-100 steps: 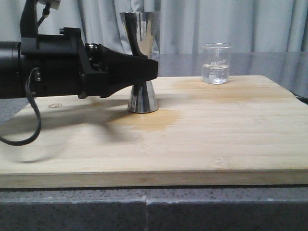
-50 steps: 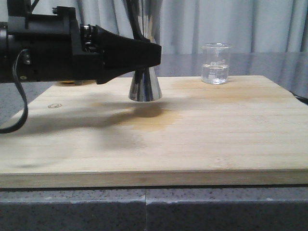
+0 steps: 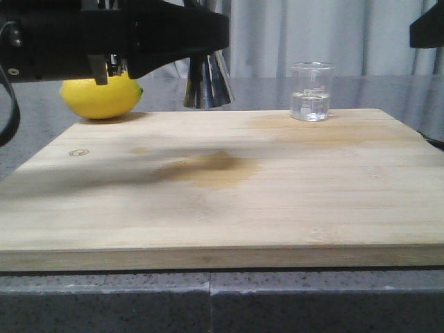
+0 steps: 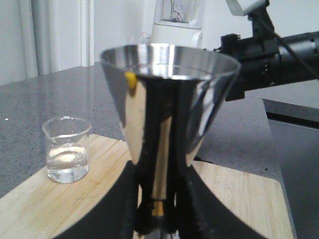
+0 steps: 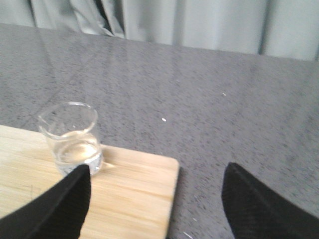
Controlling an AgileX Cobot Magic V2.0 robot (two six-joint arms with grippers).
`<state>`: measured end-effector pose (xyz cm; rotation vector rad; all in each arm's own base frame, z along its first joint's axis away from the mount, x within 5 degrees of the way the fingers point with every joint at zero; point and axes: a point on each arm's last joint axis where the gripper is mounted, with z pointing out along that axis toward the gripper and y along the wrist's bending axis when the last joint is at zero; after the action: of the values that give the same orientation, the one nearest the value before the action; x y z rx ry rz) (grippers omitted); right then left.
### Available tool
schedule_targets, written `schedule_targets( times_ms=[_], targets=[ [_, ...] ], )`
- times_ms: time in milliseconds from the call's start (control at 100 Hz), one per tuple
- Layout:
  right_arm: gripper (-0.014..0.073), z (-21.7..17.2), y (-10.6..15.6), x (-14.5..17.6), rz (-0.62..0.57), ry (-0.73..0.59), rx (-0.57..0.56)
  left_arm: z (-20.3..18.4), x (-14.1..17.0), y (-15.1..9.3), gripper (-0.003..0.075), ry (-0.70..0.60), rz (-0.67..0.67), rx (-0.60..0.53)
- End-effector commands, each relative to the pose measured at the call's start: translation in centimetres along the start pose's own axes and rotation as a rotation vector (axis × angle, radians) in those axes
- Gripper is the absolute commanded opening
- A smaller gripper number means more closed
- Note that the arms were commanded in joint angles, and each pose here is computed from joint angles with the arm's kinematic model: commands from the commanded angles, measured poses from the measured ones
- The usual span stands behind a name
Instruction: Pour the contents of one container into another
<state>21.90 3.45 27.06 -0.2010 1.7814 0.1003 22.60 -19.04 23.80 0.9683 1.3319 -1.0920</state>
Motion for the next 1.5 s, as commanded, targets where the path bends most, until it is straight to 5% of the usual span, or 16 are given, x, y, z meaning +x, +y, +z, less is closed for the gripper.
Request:
schedule_targets(
  times_ms=[0,790,1490],
  targets=[
    [0.0499,0.5,0.4,-1.0,-0.029,-0.142,-0.032,-0.4,-3.8,-1.6,-0.0019,-0.239,0.029,0.119],
    [0.0499,5.0,2.1,4.8,0.009,-0.347,-0.209,-0.9,-4.0,-1.3,-0.0019,-0.21,0.018,0.096],
    [0.0499,7.5,2.4,2.7,-0.021,-0.32,-0.261,-0.8,-3.9,-1.3,-0.0019,-0.2,0.021,0.098]
  ],
)
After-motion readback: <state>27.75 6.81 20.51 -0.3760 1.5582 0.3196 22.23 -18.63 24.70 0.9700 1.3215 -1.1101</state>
